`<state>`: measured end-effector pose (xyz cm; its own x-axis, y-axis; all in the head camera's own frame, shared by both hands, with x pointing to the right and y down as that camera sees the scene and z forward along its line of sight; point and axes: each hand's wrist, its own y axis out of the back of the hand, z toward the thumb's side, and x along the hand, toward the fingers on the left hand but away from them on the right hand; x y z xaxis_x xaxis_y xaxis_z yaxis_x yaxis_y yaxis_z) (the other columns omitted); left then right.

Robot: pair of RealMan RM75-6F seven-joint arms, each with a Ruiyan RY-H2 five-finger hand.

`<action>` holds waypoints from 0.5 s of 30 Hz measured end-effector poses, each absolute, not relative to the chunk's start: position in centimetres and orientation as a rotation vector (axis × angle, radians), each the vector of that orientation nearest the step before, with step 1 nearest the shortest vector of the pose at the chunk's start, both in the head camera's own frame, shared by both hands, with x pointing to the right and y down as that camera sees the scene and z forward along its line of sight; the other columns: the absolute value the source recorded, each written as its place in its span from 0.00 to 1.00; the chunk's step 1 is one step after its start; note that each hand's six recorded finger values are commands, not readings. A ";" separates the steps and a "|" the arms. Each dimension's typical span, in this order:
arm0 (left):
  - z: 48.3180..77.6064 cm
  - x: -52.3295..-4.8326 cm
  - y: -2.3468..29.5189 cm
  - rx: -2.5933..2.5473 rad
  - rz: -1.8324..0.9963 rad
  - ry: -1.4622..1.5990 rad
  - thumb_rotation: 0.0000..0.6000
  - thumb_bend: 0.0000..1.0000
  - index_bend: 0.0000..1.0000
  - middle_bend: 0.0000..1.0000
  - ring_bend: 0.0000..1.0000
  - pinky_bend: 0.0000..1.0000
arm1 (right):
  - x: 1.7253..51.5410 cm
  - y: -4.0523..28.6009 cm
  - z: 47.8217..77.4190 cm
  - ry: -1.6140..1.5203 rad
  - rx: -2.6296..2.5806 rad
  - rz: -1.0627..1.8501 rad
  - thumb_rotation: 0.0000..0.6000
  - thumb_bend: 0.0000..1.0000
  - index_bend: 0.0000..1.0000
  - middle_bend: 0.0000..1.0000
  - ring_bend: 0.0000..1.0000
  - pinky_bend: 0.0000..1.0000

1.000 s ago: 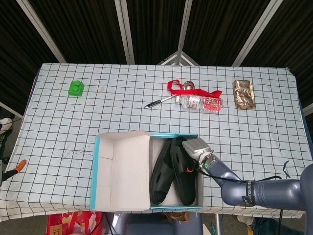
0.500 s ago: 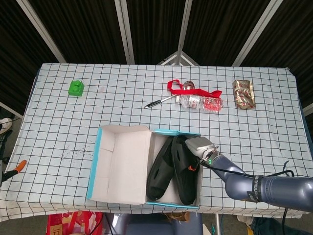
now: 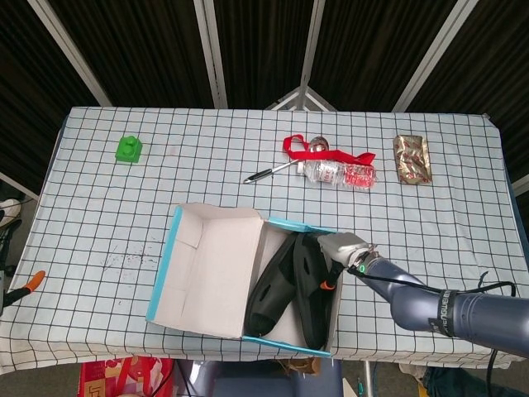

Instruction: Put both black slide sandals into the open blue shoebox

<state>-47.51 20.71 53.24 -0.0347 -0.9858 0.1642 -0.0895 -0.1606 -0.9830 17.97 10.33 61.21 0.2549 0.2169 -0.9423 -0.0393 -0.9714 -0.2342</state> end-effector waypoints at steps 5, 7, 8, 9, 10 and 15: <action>53.1 -47.7 20.7 -1.365 -1.318 1.229 1.00 0.08 0.14 0.00 0.00 0.10 | 17.7 9.4 59.9 -0.225 -2.342 1.750 1.00 0.24 0.05 0.17 0.22 0.15; 53.0 -47.8 20.6 -1.361 -1.318 1.232 1.00 0.08 0.14 0.00 0.00 0.10 | 17.8 9.1 59.1 -0.268 -2.346 1.719 1.00 0.24 0.07 0.17 0.22 0.15; 53.0 -47.8 20.6 -1.359 -1.317 1.234 1.00 0.08 0.14 0.00 0.00 0.10 | 17.9 8.9 58.9 -0.290 -2.341 1.707 1.00 0.24 0.09 0.17 0.23 0.17; 53.0 -47.8 20.6 -1.357 -1.315 1.236 1.00 0.08 0.13 0.00 0.00 0.10 | 18.2 8.7 58.5 -0.324 -2.327 1.689 1.00 0.24 0.12 0.17 0.23 0.18; 52.9 -47.9 20.5 -1.355 -1.311 1.239 1.00 0.08 0.13 0.00 0.00 0.10 | 18.4 8.5 58.3 -0.353 -2.312 1.675 1.00 0.24 0.15 0.18 0.24 0.19; 52.7 -48.1 20.4 -1.339 -1.304 1.245 1.00 0.08 0.13 0.04 0.00 0.10 | 20.8 7.2 56.7 -0.559 -2.146 1.578 1.00 0.24 0.19 0.19 0.25 0.20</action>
